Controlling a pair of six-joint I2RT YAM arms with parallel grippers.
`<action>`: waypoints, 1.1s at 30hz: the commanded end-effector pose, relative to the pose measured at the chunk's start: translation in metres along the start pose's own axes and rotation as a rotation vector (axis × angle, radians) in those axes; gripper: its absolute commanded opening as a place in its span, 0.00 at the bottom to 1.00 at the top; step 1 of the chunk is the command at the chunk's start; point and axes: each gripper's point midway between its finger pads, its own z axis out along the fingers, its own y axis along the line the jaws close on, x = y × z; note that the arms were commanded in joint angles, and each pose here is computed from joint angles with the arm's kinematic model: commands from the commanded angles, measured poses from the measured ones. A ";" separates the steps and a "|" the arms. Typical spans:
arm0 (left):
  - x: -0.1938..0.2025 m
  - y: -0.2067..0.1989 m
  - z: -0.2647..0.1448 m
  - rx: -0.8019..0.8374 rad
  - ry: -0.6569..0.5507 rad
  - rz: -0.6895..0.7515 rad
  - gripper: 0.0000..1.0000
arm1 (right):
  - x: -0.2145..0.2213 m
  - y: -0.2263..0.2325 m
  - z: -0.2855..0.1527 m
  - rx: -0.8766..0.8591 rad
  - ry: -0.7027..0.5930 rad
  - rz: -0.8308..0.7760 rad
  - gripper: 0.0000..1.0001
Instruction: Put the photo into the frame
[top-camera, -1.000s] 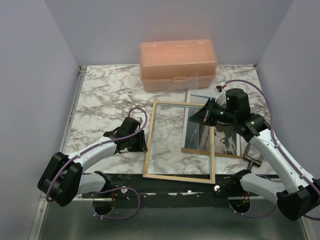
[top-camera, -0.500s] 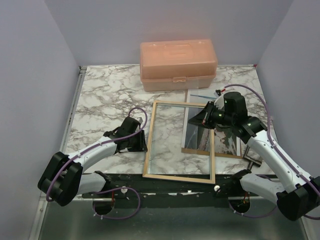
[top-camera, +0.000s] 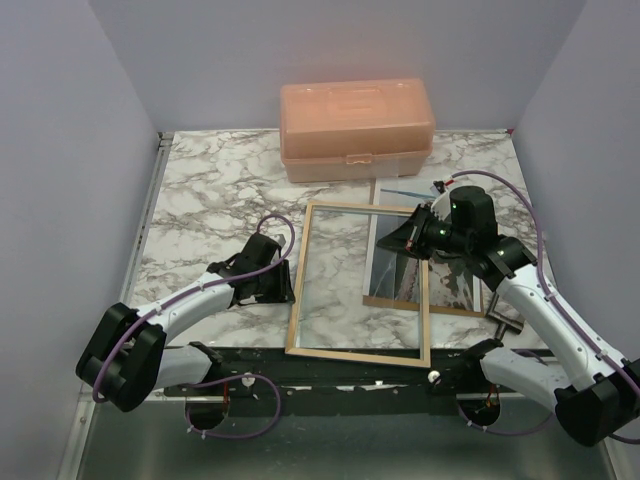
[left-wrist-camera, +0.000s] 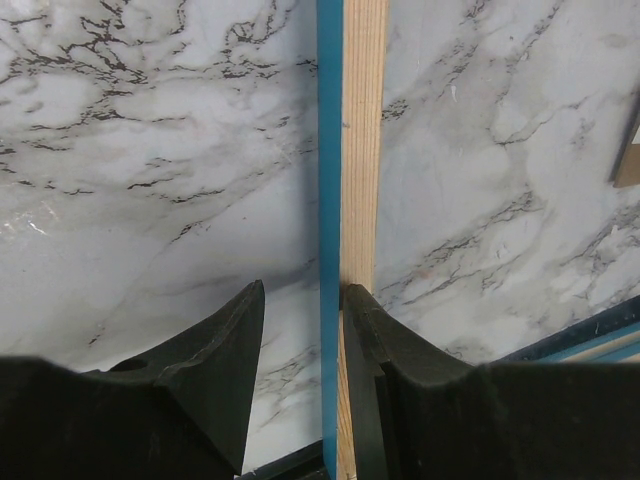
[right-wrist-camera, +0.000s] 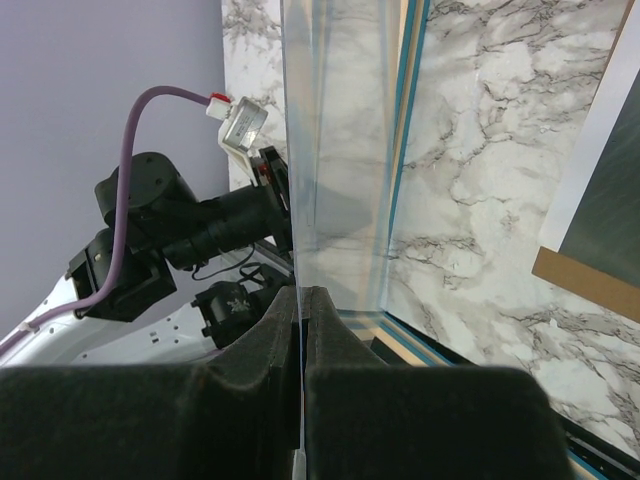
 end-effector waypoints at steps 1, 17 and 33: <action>0.005 0.011 0.005 -0.046 0.023 0.007 0.38 | -0.006 0.017 -0.008 -0.052 -0.025 -0.009 0.00; 0.006 0.011 0.006 -0.044 0.027 0.010 0.38 | -0.011 0.023 -0.013 -0.056 -0.048 -0.011 0.00; 0.006 0.011 0.006 -0.044 0.030 0.010 0.38 | -0.008 0.017 -0.014 -0.036 -0.051 -0.017 0.01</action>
